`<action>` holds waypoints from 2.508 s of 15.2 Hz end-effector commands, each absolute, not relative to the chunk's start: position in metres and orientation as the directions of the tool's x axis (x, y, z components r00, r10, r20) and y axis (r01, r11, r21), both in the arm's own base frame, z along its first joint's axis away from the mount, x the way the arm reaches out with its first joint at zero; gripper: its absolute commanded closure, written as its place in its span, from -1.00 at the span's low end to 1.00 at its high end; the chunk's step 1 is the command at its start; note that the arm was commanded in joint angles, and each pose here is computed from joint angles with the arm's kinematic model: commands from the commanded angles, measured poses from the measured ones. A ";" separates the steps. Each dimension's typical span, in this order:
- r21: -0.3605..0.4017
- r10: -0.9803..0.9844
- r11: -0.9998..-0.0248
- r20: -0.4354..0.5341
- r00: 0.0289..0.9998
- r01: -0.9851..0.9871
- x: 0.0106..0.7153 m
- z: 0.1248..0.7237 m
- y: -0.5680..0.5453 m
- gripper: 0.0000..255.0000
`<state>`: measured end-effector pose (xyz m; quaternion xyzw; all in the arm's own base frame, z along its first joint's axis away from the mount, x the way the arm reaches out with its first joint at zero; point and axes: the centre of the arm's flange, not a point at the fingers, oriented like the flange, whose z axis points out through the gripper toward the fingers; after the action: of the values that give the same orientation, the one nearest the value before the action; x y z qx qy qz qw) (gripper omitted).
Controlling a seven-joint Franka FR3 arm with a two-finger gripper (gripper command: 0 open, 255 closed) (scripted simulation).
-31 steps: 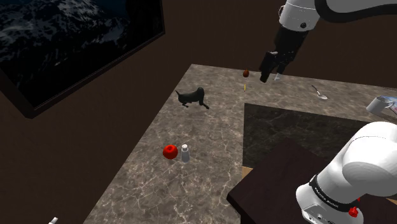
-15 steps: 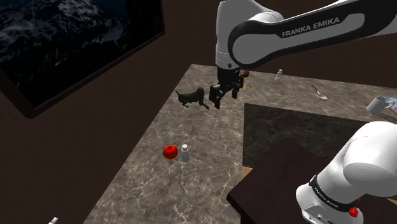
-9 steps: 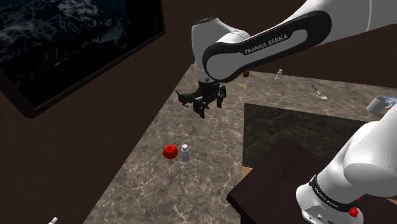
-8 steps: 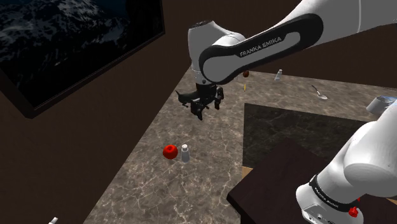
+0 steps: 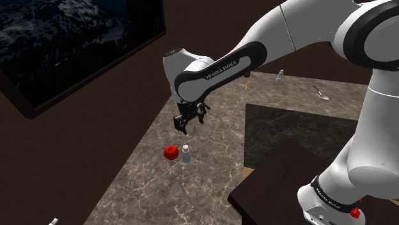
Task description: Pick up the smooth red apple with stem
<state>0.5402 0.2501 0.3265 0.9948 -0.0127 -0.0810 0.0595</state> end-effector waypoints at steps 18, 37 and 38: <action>0.149 -0.034 -0.989 -0.286 0.958 0.010 0.615 0.155 0.345 -1.00; 0.149 -0.034 -0.989 -0.286 0.958 0.010 0.615 0.168 0.345 1.00; 0.149 -0.034 -0.989 -0.286 0.958 0.010 0.615 0.173 0.345 1.00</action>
<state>0.6137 0.3444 0.1677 0.9865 -0.0061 -0.1455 0.0744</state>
